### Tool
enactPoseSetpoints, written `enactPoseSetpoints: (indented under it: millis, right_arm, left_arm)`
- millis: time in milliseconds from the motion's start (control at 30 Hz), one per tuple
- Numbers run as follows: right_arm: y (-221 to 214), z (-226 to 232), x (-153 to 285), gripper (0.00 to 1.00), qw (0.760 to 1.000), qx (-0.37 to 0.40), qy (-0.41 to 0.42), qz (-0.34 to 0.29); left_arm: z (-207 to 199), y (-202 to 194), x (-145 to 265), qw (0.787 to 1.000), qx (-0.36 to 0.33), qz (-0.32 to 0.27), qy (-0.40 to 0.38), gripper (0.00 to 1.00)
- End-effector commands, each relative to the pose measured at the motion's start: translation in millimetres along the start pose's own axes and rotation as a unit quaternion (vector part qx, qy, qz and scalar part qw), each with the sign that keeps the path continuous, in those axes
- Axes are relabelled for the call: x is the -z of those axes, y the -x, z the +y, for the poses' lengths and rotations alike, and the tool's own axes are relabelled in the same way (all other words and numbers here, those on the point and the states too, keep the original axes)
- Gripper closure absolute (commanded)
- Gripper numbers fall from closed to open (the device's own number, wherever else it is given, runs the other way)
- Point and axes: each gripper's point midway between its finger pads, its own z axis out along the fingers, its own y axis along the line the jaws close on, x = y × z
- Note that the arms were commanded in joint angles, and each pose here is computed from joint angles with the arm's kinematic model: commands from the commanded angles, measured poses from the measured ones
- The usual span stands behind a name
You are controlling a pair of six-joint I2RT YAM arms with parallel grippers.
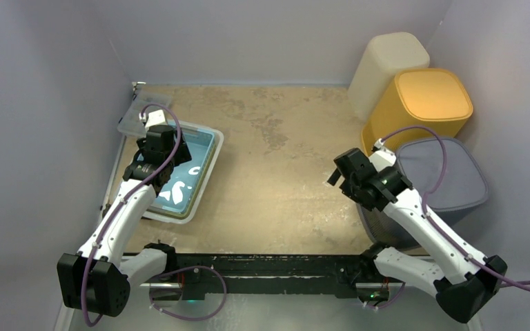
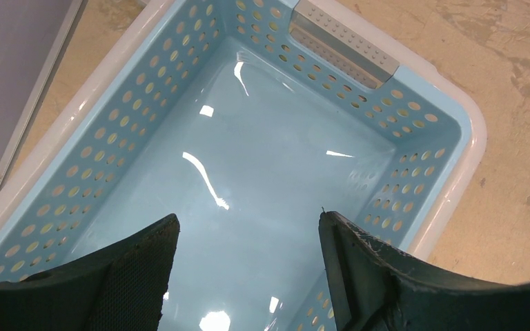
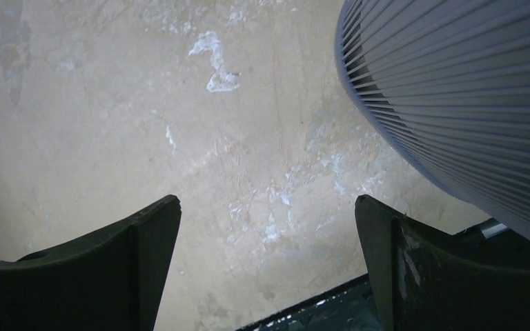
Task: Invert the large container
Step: Move the container to the corner of the board, then move the multiple containers to the center of the board.
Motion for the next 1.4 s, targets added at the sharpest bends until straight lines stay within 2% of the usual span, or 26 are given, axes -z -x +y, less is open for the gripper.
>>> enactPoseSetpoints:
  millis: [0,233,567,767,1000,1033,1233,1367]
  right_arm:
    - [15.6,-3.1,-20.2,0.01,1.0,0.018,-0.017,-0.013]
    - [24.4,-10.6,-16.3,0.01,1.0,0.01,-0.008,-0.024]
    - [33.5,-29.8,-19.8,0.01,0.998,-0.023,-0.049,-0.029]
    - [27.8,-8.4,-18.1,0.01,1.0,-0.019,0.01,-0.007]
    - [16.3,46.6,-3.3,0.01,0.985,0.035,0.162,0.04]
    - [19.0,53.9,-3.4,0.01,0.983,0.04,0.177,0.035]
    - [-10.5,87.9,0.3,0.02,0.951,0.093,0.277,0.102]
    - [-15.8,98.8,2.6,0.03,0.939,0.11,0.305,0.116]
  left_arm:
    - [-1.2,9.9,2.2,1.0,0.003,-0.012,-0.005,0.27]
    - [-1.3,9.9,1.4,1.0,0.003,-0.012,-0.004,0.27]
    - [-2.3,8.6,0.4,1.0,0.0,-0.008,-0.006,0.27]
    - [-2.5,7.4,-0.4,1.0,-0.003,-0.006,-0.006,0.27]
    - [-10.7,0.9,-5.5,1.0,-0.012,0.009,-0.025,0.27]
    - [-13.9,-1.2,-6.9,0.999,-0.015,0.013,-0.033,0.27]
    - [-44.0,-14.1,-9.2,0.991,-0.037,0.042,-0.117,0.32]
    - [-64.6,-17.5,-4.0,0.981,-0.047,0.047,-0.181,0.34]
